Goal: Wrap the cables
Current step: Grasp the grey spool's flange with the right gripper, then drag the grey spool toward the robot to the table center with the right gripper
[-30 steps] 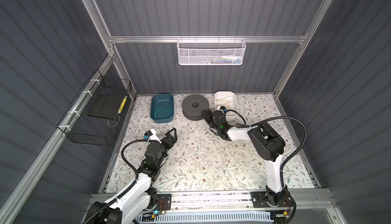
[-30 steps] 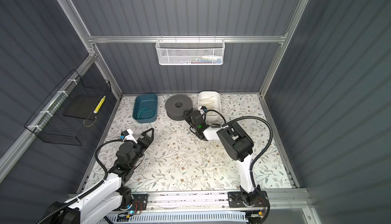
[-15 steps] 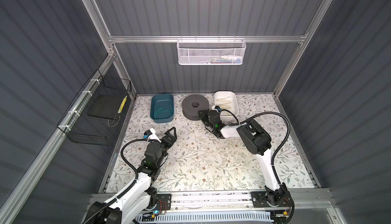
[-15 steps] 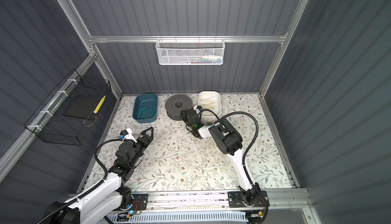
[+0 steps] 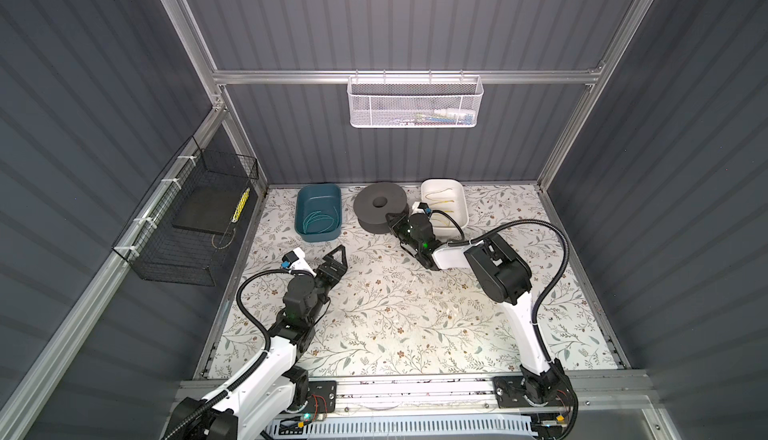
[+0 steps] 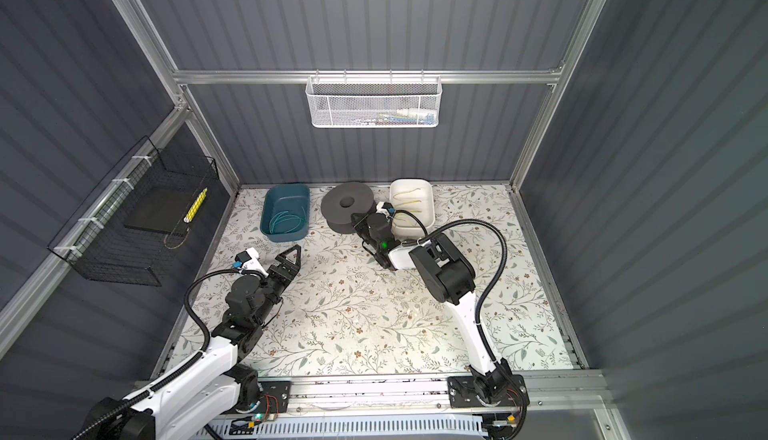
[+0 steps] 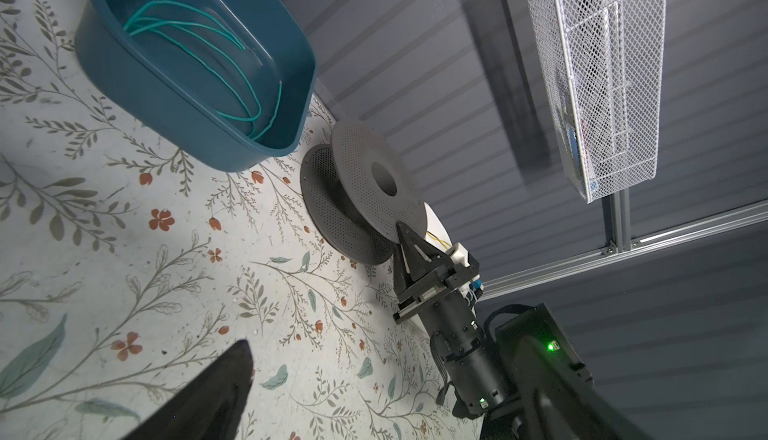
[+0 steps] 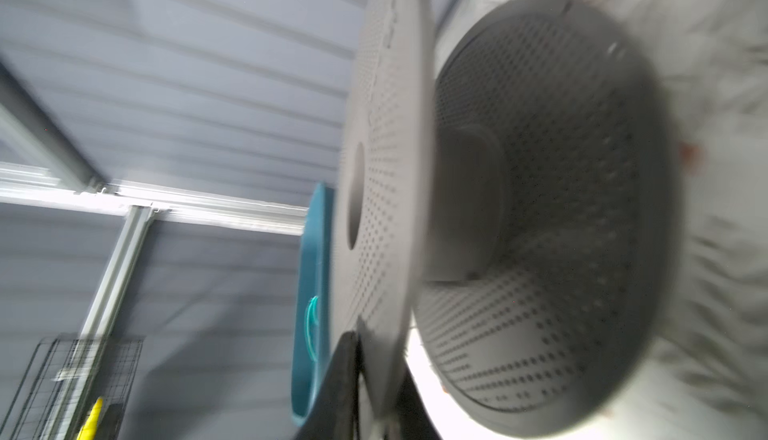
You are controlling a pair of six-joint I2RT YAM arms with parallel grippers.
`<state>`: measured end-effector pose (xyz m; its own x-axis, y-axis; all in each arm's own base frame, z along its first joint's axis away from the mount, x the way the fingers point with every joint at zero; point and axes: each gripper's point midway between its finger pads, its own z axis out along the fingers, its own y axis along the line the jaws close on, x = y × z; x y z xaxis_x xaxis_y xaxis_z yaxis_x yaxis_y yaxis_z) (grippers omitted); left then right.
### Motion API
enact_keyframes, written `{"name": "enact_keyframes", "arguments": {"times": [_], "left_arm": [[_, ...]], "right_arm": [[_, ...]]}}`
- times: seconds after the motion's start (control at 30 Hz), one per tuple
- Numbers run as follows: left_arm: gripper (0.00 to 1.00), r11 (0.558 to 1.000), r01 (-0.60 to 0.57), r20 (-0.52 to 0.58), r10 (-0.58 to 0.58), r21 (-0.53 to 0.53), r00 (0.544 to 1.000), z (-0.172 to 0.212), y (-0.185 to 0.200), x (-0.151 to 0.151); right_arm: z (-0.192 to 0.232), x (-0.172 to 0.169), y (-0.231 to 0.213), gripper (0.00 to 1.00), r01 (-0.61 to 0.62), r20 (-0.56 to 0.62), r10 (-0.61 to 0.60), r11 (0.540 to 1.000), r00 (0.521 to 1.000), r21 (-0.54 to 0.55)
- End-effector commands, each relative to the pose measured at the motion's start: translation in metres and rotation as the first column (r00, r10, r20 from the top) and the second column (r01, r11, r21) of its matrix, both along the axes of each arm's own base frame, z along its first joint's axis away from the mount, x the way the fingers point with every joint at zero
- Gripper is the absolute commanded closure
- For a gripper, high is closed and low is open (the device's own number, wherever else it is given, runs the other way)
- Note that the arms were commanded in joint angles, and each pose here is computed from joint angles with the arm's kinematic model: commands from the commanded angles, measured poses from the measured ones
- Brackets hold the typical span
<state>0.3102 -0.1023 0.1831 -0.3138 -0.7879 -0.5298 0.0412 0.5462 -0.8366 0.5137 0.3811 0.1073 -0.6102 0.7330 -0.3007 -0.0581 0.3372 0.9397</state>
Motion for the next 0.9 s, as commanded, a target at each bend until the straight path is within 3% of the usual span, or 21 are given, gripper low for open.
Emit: {"name": "enact_keyframes", "arguments": {"times": [0.0, 0.37, 0.87], "left_arm": [[0.01, 1.000, 0.016, 0.039, -0.016, 0.009, 0.999, 0.021, -0.003, 0.001], [0.01, 0.999, -0.003, 0.059, 0.000, 0.050, 0.998, 0.037, 0.003, -0.004], [0.01, 0.992, -0.026, 0.054, 0.020, 0.126, 0.998, 0.068, 0.010, -0.007]], "right_arm": [[0.039, 0.000, 0.006, 0.92, -0.029, 0.080, 0.025, 0.998, 0.996, 0.049], [0.083, -0.014, 0.004, 1.00, -0.078, 0.142, 0.062, 0.991, 0.988, 0.109], [0.148, -0.063, -0.013, 1.00, -0.170, 0.235, 0.133, 0.975, 0.963, 0.146]]}}
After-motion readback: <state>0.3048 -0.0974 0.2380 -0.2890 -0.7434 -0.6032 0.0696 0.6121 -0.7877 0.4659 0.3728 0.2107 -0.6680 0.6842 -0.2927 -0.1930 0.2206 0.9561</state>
